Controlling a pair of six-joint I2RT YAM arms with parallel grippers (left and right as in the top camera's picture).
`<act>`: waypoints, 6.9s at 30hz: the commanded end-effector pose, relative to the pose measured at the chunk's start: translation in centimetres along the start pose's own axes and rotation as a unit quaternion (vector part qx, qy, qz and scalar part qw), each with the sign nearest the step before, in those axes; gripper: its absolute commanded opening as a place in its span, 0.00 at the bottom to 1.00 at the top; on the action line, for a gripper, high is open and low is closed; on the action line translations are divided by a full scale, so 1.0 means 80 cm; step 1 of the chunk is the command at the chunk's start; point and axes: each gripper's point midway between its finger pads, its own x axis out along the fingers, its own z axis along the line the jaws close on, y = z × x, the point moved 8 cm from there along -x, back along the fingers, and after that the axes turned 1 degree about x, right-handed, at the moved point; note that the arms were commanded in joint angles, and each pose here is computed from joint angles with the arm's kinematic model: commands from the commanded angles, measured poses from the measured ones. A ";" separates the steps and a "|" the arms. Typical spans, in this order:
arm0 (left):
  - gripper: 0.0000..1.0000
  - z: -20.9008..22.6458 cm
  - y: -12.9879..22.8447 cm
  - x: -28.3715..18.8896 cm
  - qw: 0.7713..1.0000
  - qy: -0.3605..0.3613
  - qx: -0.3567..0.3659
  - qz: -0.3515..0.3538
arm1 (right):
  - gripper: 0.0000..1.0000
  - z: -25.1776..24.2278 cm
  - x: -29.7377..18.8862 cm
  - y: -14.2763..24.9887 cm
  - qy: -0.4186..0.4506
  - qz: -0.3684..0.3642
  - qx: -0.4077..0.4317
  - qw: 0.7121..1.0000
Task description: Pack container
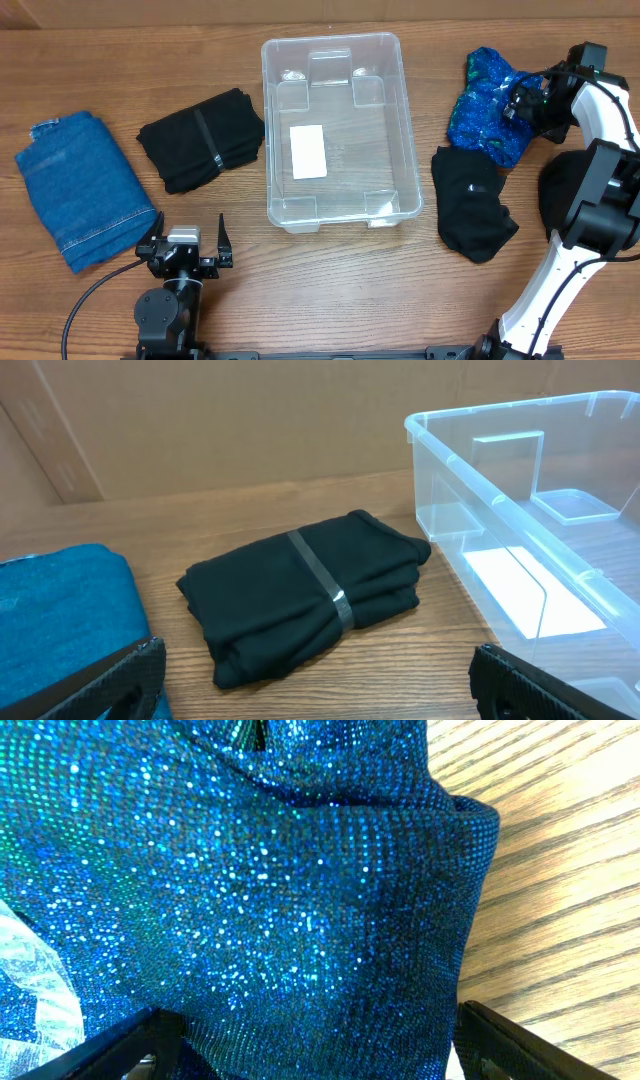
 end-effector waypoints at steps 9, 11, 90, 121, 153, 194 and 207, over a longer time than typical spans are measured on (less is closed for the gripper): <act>1.00 0.000 0.002 0.000 1.000 -0.002 0.012 0.001 | 0.48 -0.014 0.033 0.022 0.010 0.019 0.008 1.000; 1.00 0.000 0.002 0.000 1.000 -0.002 0.012 0.001 | 0.24 -0.013 0.032 0.022 0.006 0.020 0.008 1.000; 1.00 0.000 0.002 0.000 1.000 -0.002 0.012 0.001 | 0.13 0.469 -0.102 0.174 -0.178 -0.192 0.262 0.929; 1.00 0.000 0.002 0.000 1.000 -0.002 0.012 0.001 | 1.00 0.418 -0.102 0.226 0.017 -0.099 -0.195 0.976; 1.00 0.000 0.002 0.000 1.000 -0.002 0.012 0.001 | 0.04 0.456 -0.009 0.132 -0.071 -0.217 -0.234 0.945; 1.00 0.000 0.002 0.000 1.000 -0.002 0.012 0.001 | 0.04 0.416 -0.176 0.383 -0.084 0.094 -0.292 0.948; 1.00 0.000 0.002 0.000 1.000 -0.002 0.012 0.001 | 0.04 0.440 -0.188 0.446 -0.080 0.073 -0.322 0.940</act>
